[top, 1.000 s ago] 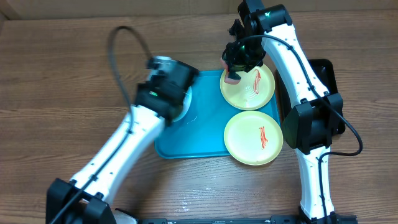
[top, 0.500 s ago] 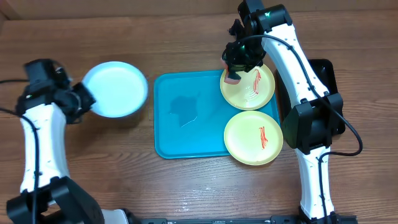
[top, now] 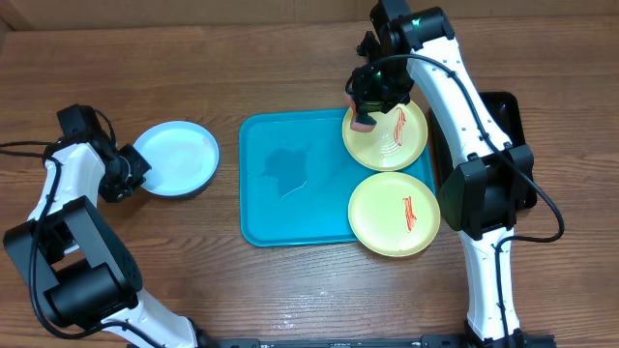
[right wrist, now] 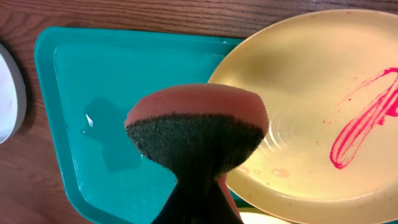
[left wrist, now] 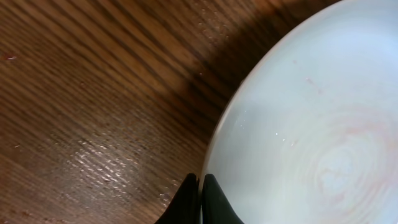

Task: Clean dirty plates on tray and stack at the side
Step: 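Carry the white plate left and set it on the table, then grasp the upper yellow plate rim with the left gripper, pull left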

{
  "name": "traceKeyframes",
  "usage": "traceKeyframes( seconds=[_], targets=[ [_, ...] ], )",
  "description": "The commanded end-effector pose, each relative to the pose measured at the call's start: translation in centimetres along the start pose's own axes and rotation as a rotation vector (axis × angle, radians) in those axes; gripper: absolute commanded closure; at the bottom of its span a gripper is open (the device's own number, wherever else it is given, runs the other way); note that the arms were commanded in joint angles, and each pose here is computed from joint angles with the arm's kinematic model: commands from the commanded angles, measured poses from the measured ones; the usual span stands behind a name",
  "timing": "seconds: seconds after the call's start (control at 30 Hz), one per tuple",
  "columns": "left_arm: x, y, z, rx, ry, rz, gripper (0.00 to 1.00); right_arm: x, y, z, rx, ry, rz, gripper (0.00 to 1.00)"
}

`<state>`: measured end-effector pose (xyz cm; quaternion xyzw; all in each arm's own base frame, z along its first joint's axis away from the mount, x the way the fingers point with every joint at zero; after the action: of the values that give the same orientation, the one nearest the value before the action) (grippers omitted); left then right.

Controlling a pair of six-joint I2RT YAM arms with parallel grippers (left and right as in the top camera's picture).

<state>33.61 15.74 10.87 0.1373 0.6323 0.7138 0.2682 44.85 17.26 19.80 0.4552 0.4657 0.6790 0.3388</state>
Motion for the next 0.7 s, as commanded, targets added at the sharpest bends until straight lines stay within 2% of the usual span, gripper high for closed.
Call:
traceKeyframes(
  seconds=[0.0, 0.03, 0.13, 0.23, 0.43, 0.53, 0.67],
  targets=[
    [0.7, 0.0, 0.4, -0.031, 0.024, 0.068, 0.83, 0.2, 0.9, 0.3, -0.031, 0.016, -0.008, 0.96],
    [0.7, 0.0, 0.4, -0.027, 0.012, 0.069, 0.70, 0.2, 0.9, 0.3, -0.031, 0.016, -0.008, 0.96],
    [0.8, 0.4, 0.2, -0.009, -0.056, 0.076, 0.49, 0.2, 0.9, 0.3, -0.031, 0.016, -0.008, 0.96],
    [0.3, 1.7, 0.3, 0.003, -0.106, 0.050, 0.45, 0.2, 1.0, 0.3, -0.031, 0.017, -0.008, 0.96],
    [-4.3, 8.0, 0.1, -0.020, -0.258, -0.174, 0.42, -0.6, 2.2, 0.4, -0.052, -0.006, -0.009, 0.96],
    [-8.7, 10.0, -2.5, -0.018, -0.357, -0.300, 0.39, -1.6, 4.8, 0.6, -0.111, -0.024, -0.019, 0.96],
    [-13.9, 9.4, -7.1, 0.029, -0.432, -0.361, 0.37, -3.4, 8.1, 0.4, -0.173, -0.066, -0.042, 0.96]
  ],
)
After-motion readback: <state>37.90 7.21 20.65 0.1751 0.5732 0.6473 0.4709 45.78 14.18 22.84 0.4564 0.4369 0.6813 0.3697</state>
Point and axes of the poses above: each gripper's point midway between its finger pads, its own y axis back along the fingers, its own x axis along the line the jaws close on, z = x × y, the point moved 8 cm from there along y, back along the fingers, and after that the axes turned 13 degrees about y, right-handed, at the moved point
